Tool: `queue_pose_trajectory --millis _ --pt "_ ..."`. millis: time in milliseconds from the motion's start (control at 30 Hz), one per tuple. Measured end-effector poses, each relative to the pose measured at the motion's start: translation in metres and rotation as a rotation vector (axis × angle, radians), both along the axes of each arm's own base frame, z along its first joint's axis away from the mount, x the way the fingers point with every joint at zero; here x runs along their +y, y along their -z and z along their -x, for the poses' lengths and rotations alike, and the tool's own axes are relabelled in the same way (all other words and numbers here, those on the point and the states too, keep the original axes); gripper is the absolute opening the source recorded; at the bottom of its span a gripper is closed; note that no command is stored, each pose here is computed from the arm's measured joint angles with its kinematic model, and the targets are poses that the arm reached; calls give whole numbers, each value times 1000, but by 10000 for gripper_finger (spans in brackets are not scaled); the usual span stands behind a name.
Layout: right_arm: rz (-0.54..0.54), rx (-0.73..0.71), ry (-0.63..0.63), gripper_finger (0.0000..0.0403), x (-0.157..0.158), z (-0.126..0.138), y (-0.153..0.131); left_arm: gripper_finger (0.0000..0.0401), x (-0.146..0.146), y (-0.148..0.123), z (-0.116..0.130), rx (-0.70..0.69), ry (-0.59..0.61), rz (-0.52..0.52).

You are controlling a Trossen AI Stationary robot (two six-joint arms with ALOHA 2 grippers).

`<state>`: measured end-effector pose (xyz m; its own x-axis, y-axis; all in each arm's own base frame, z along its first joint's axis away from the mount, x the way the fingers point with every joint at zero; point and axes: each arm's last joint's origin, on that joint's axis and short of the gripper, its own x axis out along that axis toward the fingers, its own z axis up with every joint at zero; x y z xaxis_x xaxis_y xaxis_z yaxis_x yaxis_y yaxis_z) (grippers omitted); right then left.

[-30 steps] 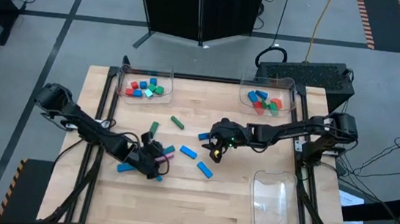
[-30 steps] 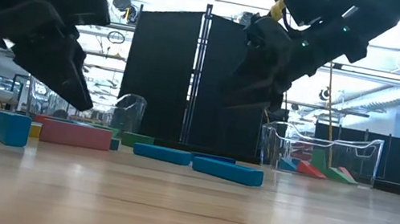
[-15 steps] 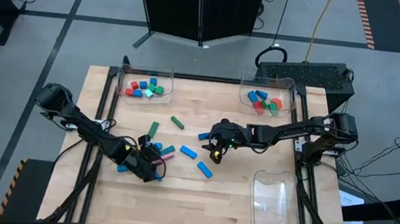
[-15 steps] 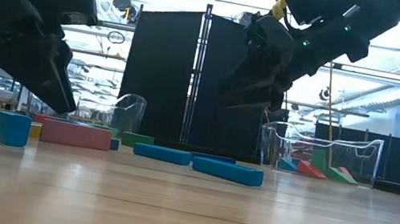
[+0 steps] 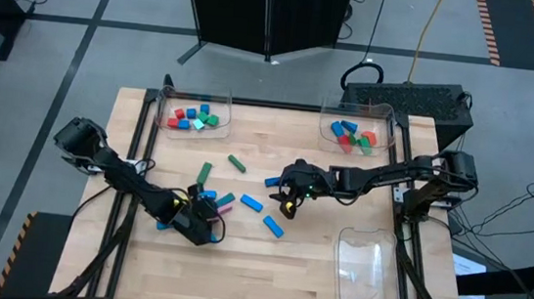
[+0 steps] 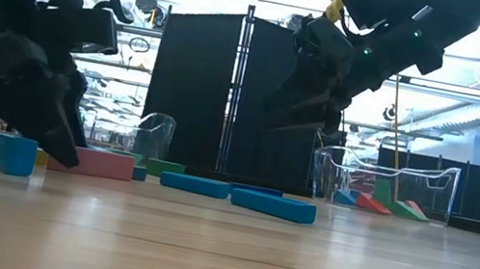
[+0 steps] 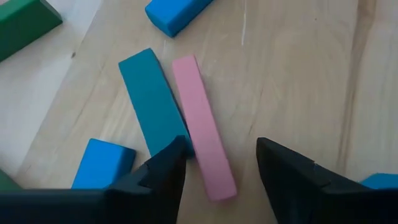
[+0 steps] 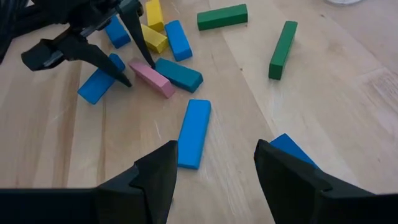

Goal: Sort blocks by size
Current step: Put the pink rectangular block into the bottom transparent bin

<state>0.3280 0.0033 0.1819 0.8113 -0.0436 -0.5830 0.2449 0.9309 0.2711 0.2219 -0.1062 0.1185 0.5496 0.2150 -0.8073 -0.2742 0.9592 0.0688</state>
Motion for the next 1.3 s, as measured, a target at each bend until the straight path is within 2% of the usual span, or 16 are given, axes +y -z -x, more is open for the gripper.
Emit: queue_pose_trajectory --millis 200,333,567,733,1300 --pt "16 12 -3 205 9 -1 5 109 1 0 0 -1 -10 -17" --pt "49 21 -64 205 18 -6 16 47 3 0 -1 -2 -16 -13" --pt "136 -126 -182 205 39 -20 22 46 0 -3 -7 -70 30 -27" --pt "176 -151 -230 208 47 -21 22 46 -3 -8 -15 -151 75 -22" --pt "174 -196 -244 217 55 -22 19 51 0 -28 -38 -388 152 -9"
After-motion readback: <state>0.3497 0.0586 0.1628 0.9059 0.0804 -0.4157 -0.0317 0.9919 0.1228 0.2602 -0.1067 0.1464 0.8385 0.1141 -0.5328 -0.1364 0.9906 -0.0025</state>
